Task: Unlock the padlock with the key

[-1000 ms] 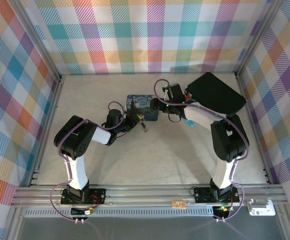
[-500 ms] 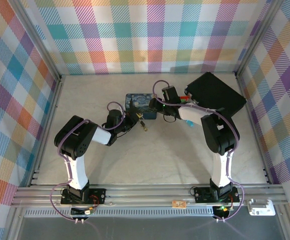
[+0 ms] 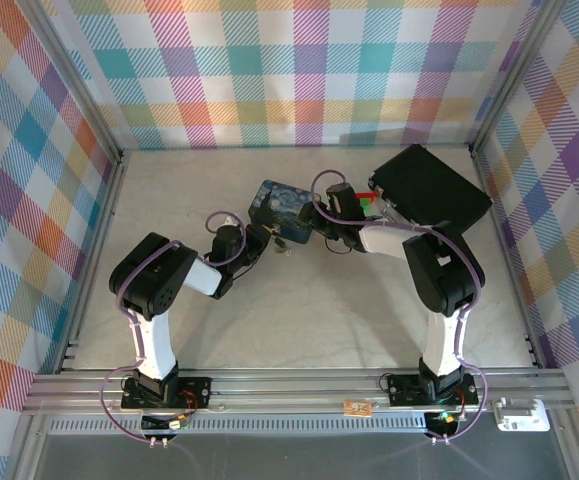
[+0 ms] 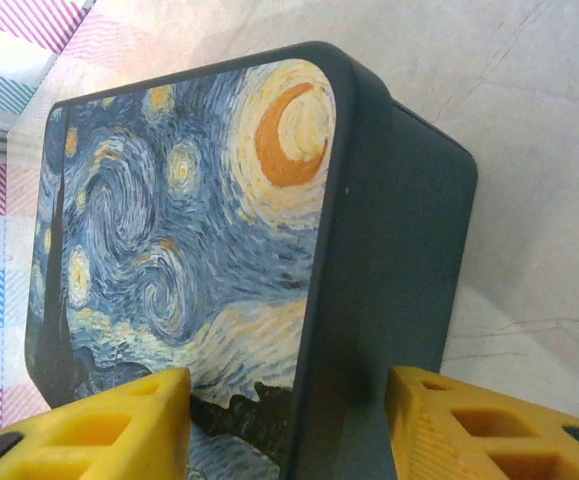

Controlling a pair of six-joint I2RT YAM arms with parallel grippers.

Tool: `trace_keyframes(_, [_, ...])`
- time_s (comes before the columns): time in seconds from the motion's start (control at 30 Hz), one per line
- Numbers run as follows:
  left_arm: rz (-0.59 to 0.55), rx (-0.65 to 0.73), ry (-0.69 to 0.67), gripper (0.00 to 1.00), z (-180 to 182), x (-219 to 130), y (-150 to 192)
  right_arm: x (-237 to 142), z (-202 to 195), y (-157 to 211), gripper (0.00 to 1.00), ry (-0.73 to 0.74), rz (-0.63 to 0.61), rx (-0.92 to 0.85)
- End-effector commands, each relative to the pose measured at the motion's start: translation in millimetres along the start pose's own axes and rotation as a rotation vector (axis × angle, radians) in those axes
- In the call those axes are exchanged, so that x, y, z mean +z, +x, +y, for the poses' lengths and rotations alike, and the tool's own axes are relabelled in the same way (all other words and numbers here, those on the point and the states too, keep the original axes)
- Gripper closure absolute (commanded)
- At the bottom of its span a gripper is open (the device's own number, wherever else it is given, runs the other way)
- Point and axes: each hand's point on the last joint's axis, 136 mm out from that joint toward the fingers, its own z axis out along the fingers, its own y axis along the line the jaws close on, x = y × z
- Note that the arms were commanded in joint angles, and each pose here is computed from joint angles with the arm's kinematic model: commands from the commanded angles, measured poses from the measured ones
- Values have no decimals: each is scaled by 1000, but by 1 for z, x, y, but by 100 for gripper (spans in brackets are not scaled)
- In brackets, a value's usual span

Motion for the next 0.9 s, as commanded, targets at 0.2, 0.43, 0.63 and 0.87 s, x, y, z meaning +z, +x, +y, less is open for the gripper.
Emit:
trace_keyframes(0.2, [-169,-110,4,100,9,-5,-33,1,-41,15,50,129,36,63])
trace_keyframes(0.43, [-193,-108,22,100,4,-13,-47,1,-24,8,49,86,41,33])
trace_keyframes(0.63, [-95,-48,-9,100,4,-35,-39,-15,10,-5,37,14,45,-96])
trace_keyframes(0.87, [113,46,-104,100,13,-66,-1,-59,34,-11,12,-19,45,-277])
